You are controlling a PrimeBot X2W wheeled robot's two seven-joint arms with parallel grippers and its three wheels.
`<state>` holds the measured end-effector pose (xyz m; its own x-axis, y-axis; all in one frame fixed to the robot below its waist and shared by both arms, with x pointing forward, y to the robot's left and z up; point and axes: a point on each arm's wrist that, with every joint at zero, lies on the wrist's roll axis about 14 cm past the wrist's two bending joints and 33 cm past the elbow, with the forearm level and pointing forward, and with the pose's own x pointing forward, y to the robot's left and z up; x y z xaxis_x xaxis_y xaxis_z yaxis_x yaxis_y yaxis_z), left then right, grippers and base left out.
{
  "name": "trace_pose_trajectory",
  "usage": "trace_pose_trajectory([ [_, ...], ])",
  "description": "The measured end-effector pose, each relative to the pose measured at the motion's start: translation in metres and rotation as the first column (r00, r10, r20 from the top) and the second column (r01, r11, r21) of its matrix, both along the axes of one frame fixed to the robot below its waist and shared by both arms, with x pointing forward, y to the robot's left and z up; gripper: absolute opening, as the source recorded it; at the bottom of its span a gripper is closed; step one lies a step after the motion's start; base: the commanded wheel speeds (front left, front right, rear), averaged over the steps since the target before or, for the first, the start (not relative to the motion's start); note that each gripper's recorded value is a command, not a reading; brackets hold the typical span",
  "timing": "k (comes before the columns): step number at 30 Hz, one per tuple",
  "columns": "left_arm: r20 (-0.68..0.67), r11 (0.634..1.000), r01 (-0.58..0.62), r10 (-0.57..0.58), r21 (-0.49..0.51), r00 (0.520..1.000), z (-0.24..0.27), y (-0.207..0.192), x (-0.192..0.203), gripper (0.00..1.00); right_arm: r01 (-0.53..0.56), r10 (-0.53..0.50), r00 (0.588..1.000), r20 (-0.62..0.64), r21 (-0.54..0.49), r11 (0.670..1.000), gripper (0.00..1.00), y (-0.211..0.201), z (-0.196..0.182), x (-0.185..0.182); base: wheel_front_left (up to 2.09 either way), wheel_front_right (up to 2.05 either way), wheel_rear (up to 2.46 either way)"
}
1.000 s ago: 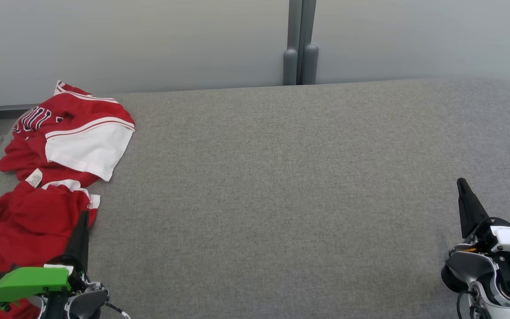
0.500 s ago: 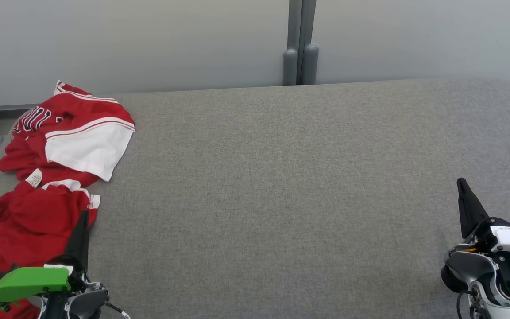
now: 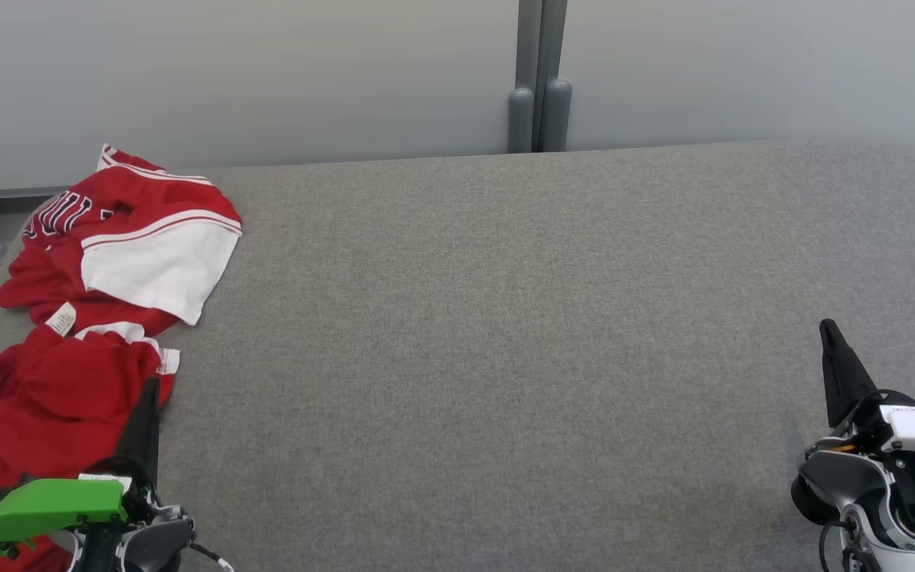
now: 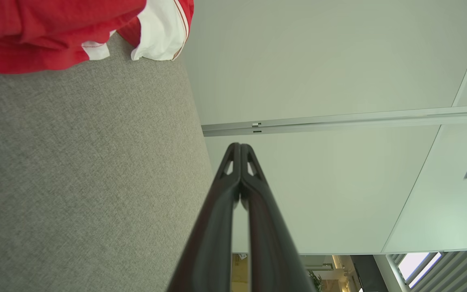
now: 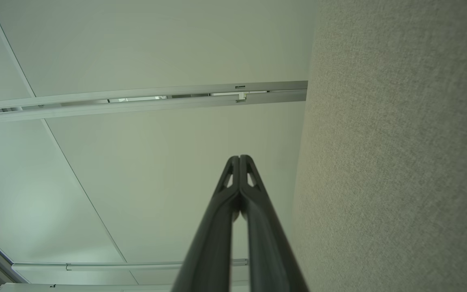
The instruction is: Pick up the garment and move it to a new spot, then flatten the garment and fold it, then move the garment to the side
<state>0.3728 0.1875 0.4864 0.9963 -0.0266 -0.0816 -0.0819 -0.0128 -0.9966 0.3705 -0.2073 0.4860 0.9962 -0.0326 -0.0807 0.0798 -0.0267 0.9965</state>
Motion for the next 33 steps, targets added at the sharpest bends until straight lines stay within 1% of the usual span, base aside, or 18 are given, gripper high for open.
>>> trace_pose_trajectory([
  [21,0.000,1.000,0.000,0.000,0.000,1.000,0.000,0.000,0.000,0.00,0.000,0.000,1.000,0.000,0.003,1.000,0.00,0.001,0.000,0.000,0.00,0.00,0.00],
  [23,-0.014,1.000,0.001,-0.001,-0.002,1.000,-0.004,-0.001,-0.002,0.00,0.001,-0.001,1.000,-0.013,0.007,1.000,0.00,0.001,-0.004,-0.002,0.00,0.00,0.00],
  [24,-0.033,1.000,0.003,-0.004,-0.005,0.999,-0.010,-0.002,-0.004,1.00,0.002,-0.001,0.999,-0.033,0.014,1.000,1.00,0.003,-0.011,-0.005,0.00,0.00,0.00],
  [29,-0.110,1.000,0.005,-0.008,-0.026,0.994,-0.036,-0.009,-0.019,1.00,0.007,-0.002,0.993,-0.114,0.038,0.999,1.00,0.008,-0.038,-0.021,0.00,0.00,0.00],
  [33,-0.113,1.000,0.000,-0.003,-0.025,0.994,-0.037,-0.010,-0.020,1.00,0.014,-0.010,0.993,-0.117,0.033,0.999,1.00,0.008,-0.039,-0.022,0.00,0.00,0.00],
])
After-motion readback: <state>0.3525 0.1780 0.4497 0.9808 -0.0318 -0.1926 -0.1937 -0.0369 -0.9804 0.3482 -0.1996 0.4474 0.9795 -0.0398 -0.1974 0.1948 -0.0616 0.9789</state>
